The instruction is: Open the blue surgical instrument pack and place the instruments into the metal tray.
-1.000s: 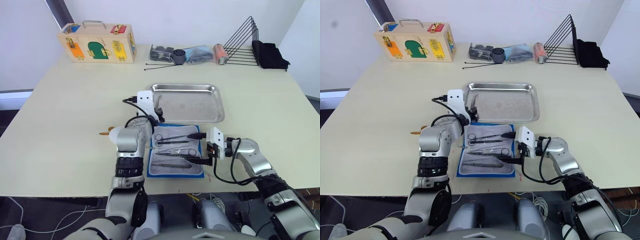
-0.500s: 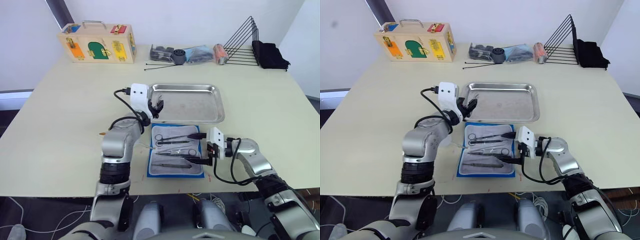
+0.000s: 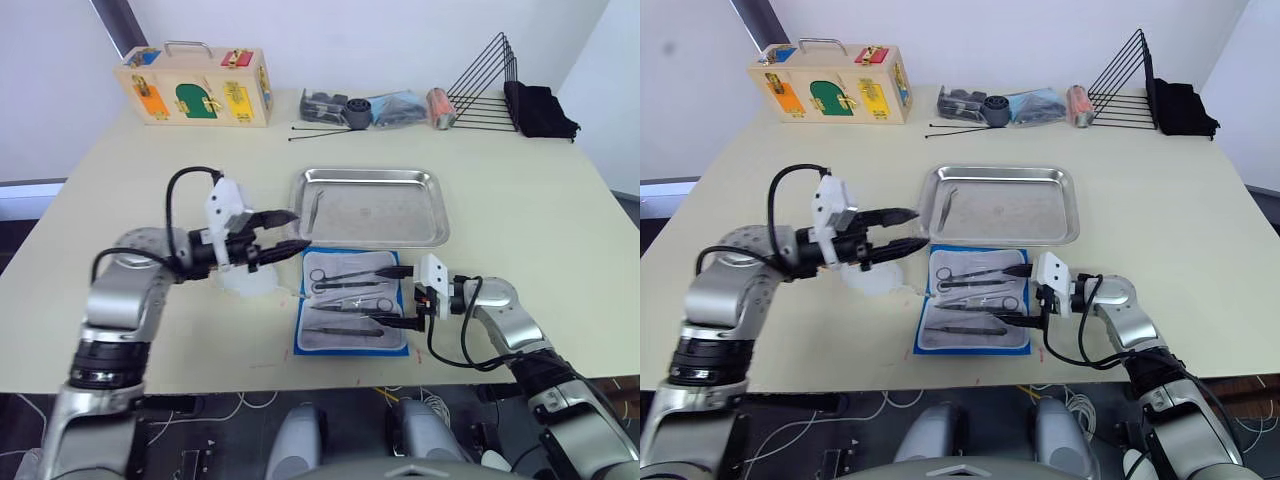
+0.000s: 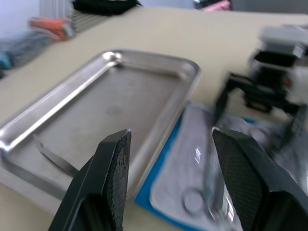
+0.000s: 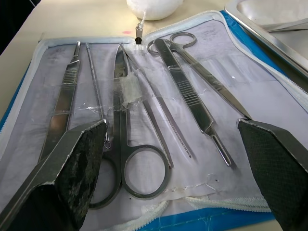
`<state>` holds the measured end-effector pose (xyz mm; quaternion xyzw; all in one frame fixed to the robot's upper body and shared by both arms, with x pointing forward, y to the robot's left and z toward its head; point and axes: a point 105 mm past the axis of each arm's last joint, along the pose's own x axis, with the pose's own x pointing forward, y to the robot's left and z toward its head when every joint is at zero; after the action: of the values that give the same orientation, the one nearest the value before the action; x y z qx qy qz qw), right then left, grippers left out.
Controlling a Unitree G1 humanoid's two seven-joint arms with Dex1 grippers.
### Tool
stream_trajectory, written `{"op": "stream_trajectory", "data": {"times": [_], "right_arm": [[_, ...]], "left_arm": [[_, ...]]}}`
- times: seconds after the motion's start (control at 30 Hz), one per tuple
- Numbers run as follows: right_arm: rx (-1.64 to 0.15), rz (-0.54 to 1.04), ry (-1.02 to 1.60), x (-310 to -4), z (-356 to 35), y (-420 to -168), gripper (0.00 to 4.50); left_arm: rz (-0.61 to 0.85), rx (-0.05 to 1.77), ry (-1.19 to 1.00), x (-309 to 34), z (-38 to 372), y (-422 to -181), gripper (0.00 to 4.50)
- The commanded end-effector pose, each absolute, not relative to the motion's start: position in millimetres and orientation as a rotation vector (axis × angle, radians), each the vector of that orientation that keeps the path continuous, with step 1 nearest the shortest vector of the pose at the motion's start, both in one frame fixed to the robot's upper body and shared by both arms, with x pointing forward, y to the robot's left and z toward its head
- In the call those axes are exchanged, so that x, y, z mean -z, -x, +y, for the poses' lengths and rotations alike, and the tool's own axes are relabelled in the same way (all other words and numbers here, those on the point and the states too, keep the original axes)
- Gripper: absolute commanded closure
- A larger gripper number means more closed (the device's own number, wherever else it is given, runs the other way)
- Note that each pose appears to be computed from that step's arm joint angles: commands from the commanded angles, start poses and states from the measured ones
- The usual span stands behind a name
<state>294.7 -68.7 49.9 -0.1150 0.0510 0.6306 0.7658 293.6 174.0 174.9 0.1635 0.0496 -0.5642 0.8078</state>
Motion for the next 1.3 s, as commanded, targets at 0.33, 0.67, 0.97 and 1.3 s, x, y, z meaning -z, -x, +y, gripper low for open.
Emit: {"op": "stream_trajectory", "data": {"times": [0.33,0.67,0.97,1.3], "right_arm": [[-1.38,0.283,0.227,-12,-91,-278,0.0],[-1.411,0.282,0.242,-14,-94,-276,0.0],[-1.402,0.279,0.242,-13,-95,-277,0.0],[-1.392,0.274,0.265,-14,-95,-282,0.0]], "left_arm": [[0.154,1.503,-0.436,-189,200,-262,0.02],[0.157,1.553,-0.433,-192,202,-258,0.02],[0.151,1.532,-0.505,-188,205,-268,0.02],[0.095,1.455,-0.599,-168,184,-306,0.02]]}}
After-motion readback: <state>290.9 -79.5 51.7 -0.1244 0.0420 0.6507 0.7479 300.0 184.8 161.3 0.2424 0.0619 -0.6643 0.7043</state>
